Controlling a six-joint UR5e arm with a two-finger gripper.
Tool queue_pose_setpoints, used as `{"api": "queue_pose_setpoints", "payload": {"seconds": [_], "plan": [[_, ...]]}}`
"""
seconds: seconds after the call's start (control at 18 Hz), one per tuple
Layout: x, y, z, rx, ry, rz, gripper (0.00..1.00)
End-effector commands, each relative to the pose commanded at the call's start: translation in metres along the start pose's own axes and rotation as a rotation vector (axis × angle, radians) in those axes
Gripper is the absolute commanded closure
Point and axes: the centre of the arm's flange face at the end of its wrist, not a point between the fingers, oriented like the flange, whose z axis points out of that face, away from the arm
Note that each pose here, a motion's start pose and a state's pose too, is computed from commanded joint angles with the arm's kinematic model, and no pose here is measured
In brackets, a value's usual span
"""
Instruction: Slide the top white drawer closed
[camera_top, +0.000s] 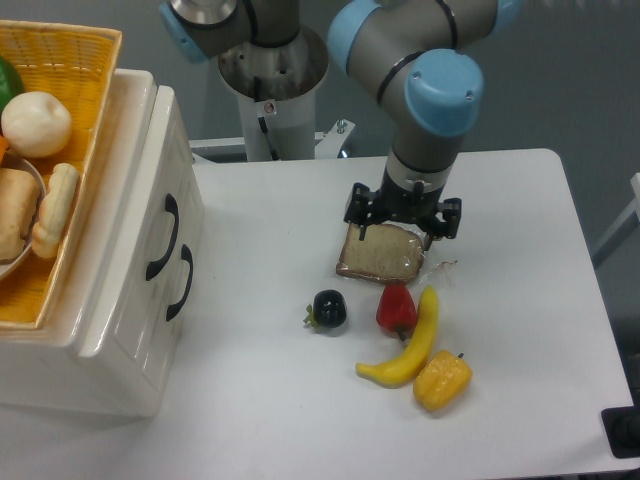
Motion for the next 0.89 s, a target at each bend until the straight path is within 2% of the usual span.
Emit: {"api": "queue_pose_setpoints", "payload": {"seconds": [0.22,0.67,0.89], "plan": [[0.031,-0.013,-0.012,0.067,0.082,-0.085,0.00],[0.110,-0.036,0.008,0.026,0.126,-0.071,0.00],[0.144,-0.037,0.016,-0.002,0.139,-0.034,0.00]]}}
